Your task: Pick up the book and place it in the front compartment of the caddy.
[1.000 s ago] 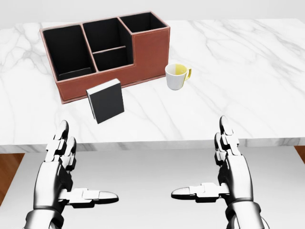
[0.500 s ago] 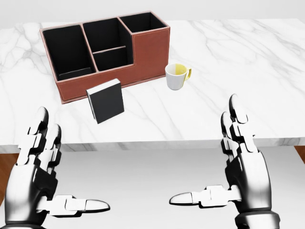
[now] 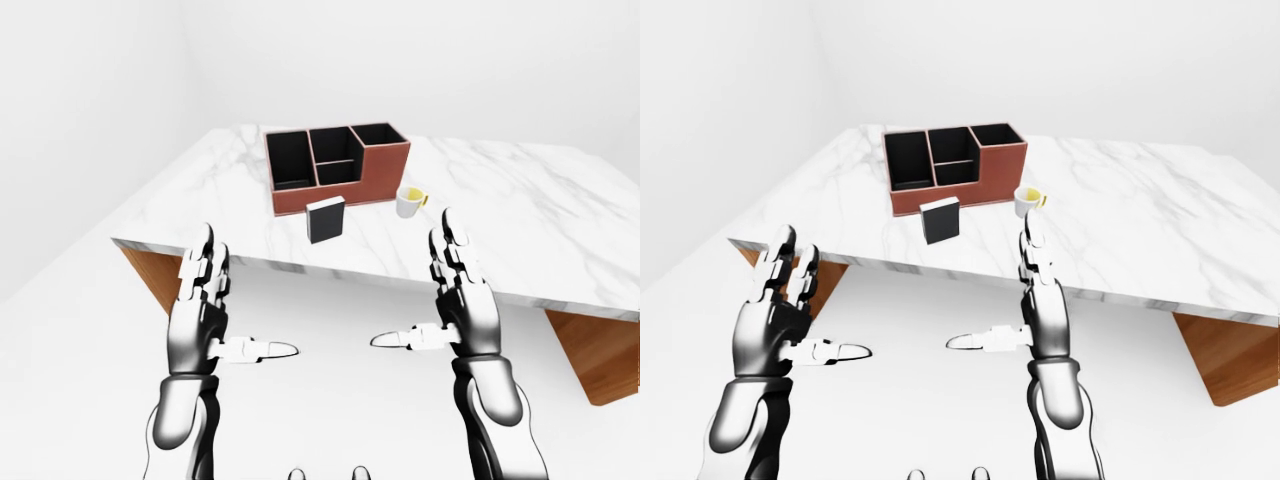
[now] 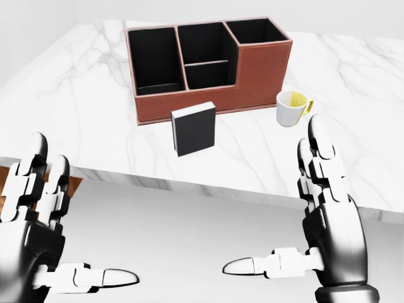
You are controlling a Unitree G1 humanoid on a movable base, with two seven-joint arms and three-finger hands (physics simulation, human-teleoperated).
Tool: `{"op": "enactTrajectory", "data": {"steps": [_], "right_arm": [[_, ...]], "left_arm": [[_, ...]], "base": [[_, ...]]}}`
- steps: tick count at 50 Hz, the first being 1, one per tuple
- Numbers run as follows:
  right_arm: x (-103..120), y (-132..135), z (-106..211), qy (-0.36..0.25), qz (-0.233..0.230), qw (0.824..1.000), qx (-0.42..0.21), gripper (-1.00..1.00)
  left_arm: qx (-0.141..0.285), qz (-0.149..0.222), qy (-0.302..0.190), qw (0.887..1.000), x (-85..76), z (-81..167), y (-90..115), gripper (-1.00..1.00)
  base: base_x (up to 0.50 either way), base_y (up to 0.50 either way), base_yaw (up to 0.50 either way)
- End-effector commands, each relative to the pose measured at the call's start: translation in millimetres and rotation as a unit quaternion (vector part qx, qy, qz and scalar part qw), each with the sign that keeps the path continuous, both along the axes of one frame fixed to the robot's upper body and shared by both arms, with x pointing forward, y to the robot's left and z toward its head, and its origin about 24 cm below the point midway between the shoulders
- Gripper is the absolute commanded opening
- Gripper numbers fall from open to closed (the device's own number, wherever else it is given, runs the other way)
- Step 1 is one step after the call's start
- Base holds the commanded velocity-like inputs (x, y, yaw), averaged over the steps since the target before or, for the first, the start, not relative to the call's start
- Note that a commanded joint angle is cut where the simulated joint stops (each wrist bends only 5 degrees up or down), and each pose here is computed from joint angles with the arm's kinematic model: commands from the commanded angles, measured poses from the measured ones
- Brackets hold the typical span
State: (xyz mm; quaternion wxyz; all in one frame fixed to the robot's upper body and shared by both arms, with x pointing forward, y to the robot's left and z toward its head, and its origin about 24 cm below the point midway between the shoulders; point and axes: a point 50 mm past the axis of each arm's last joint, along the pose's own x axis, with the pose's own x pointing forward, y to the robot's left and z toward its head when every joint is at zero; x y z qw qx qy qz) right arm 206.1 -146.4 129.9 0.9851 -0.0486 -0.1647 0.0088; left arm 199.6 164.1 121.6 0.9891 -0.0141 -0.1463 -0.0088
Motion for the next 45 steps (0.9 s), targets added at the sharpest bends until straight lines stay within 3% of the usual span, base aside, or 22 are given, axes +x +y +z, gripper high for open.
{"op": "enactTrajectory", "data": {"steps": [1,9,17,18,19,45], "right_arm": [[-0.3,1.1,-2.5,0.006,0.001,1.000,0.000,1.00],[1.6,1.3,-4.8,0.010,-0.007,1.000,0.004,1.00],[-0.7,4.8,-5.6,0.013,0.013,1.000,0.011,1.00],[-5.5,7.1,-5.3,0.016,0.046,0.998,0.033,1.00],[-5.8,7.2,-5.3,0.016,0.048,0.998,0.035,1.00],[-6.0,7.4,-6.9,0.020,0.045,0.998,0.029,1.00]], "left_arm": [[-0.003,0.000,-0.009,1.000,-1.6,3.8,1.2,1.00],[-0.003,0.001,-0.005,1.000,-0.5,2.1,1.6,1.00],[-0.002,0.001,-0.004,1.000,-0.7,1.6,1.6,1.00],[-0.002,-0.001,-0.004,1.000,-1.0,1.6,1.1,1.00],[-0.002,-0.001,-0.004,1.000,-1.0,1.6,1.1,1.00],[-0.002,-0.003,-0.008,1.000,-4.4,4.0,0.2,1.00]], "base": [[0.00,0.00,0.50],[0.00,0.00,0.48],[0.00,0.00,0.00],[0.32,0.10,0.00],[0.32,0.10,0.00],[0.48,0.15,0.00]]}}
